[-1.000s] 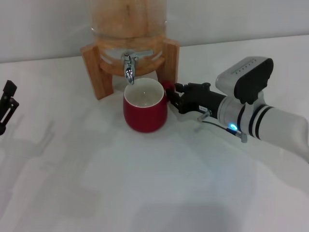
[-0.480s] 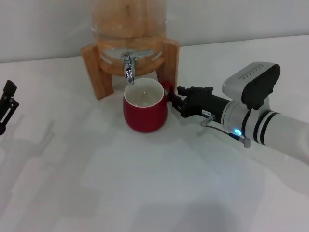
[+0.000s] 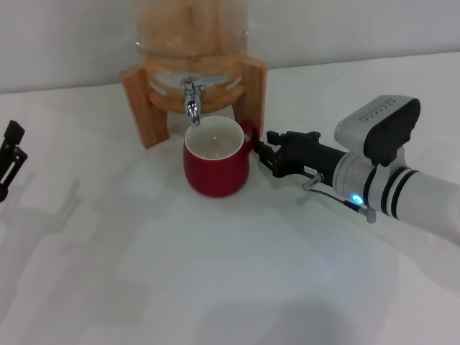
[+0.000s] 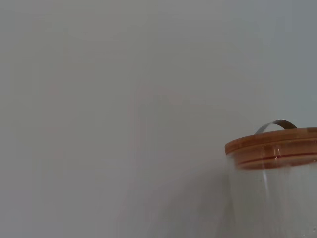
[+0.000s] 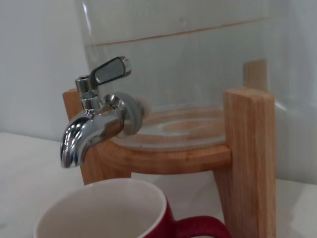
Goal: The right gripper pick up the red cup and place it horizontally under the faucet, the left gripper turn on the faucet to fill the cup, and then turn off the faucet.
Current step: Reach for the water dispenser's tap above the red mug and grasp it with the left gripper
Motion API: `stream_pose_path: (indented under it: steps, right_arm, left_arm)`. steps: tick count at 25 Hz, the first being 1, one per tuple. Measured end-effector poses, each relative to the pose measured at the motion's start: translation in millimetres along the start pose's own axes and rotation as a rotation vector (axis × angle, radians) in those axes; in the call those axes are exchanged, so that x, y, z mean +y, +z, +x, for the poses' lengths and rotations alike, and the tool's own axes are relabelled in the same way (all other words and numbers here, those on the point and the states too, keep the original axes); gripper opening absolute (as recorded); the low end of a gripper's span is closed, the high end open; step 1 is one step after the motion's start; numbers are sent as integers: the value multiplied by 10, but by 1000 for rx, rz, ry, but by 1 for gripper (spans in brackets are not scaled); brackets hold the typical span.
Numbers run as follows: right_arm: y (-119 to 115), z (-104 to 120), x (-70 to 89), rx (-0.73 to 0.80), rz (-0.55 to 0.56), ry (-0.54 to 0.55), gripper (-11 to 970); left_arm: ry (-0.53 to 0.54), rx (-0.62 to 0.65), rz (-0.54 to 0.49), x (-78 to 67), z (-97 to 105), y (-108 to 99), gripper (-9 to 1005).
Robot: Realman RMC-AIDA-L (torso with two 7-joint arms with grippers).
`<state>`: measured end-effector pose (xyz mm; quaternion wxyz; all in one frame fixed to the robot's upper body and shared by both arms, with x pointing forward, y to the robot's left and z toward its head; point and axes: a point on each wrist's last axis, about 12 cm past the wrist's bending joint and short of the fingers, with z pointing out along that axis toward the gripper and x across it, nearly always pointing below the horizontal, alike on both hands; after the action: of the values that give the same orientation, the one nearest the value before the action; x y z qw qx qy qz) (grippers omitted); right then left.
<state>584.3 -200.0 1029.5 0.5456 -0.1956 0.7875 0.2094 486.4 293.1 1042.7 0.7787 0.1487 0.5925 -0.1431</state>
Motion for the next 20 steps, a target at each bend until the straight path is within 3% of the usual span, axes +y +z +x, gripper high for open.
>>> stream_pose_path:
  steps: [20]
  right_arm:
    - [-119, 89, -61, -7, 15, 22, 290]
  left_arm:
    - [2, 0, -5, 13, -2, 4, 823]
